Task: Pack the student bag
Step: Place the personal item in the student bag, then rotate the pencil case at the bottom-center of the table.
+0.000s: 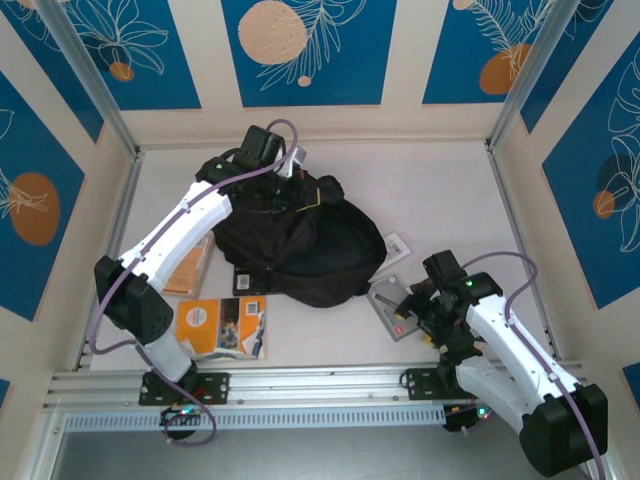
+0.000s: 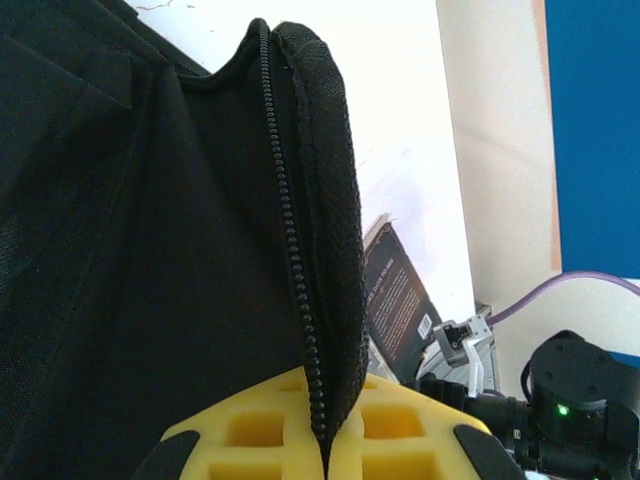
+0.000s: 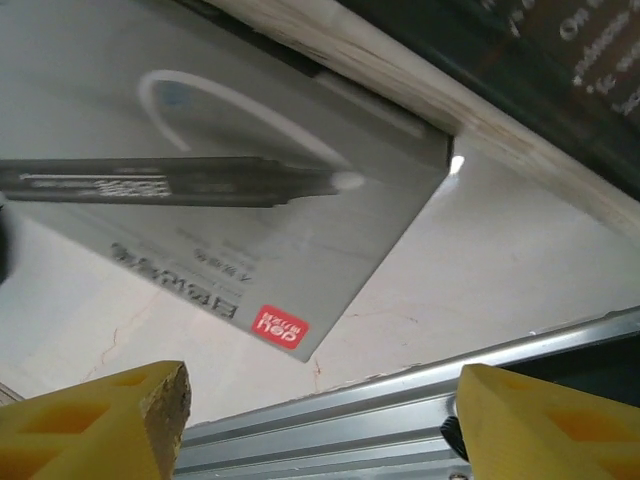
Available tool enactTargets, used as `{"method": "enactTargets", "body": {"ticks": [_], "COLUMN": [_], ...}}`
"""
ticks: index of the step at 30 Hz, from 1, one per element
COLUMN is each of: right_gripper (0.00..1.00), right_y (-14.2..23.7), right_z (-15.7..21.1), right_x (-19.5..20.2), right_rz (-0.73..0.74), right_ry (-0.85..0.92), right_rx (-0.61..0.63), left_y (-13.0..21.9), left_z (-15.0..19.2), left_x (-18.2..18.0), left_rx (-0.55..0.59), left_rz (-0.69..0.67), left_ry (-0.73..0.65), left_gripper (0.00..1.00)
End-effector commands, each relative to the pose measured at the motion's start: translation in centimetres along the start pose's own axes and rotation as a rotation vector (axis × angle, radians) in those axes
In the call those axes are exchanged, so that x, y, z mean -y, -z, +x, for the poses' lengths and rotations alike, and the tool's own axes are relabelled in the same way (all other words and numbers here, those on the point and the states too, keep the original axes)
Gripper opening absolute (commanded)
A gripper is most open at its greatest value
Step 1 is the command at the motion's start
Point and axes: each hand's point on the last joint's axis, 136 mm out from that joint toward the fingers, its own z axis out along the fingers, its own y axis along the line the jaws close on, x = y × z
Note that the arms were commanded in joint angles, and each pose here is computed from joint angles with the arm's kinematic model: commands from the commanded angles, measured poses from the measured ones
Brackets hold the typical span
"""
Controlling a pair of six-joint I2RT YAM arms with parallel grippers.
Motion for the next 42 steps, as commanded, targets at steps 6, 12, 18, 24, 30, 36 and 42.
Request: {"method": "enactTargets", "body": {"ticks": [6,12,18,24,30,36,42], "right_gripper": [0.89,0.89,0.9,0.9,0.91,0.91,0.92], "right_y": [-1.6,0.0,1.4,0.9,1.5,-0.7,-1.7], "right_z": [-0.6,-2.0,-1.7,-3.4,-6.5,-5.8,-4.2], "right_x": [-2.5,-2.2,-1.0,-1.1,-2.6,-4.5,-6.1], "right_rz": [-0.199,-0.127,-0.034,0.003,0.085,0.02,-0.093], "right_ry": [-0.084,0.009,0.049,0.042,0.152,0.223,0.292], "right_rx": [-0.067,0.026,0.056,0.13,0.264,0.16,0.068], "left_y": [0.0,0.4,1.8,2.8,3.0,3.2,3.3], "left_z": [0.4,0.6,-0.3,-0.9,-0.9,-0.9,-0.7], "left_x": [-0.3,-0.4,-0.7,-0.7,-0.5,-0.6,-0.6], "left_rx": [-0.008,-0.002,0.035,0.058,0.055,0.058,0.053], "left_rz": [-0.03,-0.044,-0.047,-0.041,-0.032,-0.03,-0.029], "left_ry": [-0.029,-0.037,-0.026,-0.027,-0.028,-0.028,-0.028], "left_gripper": [0.0,0.0,0.0,0.0,0.0,0.0,0.0]}}
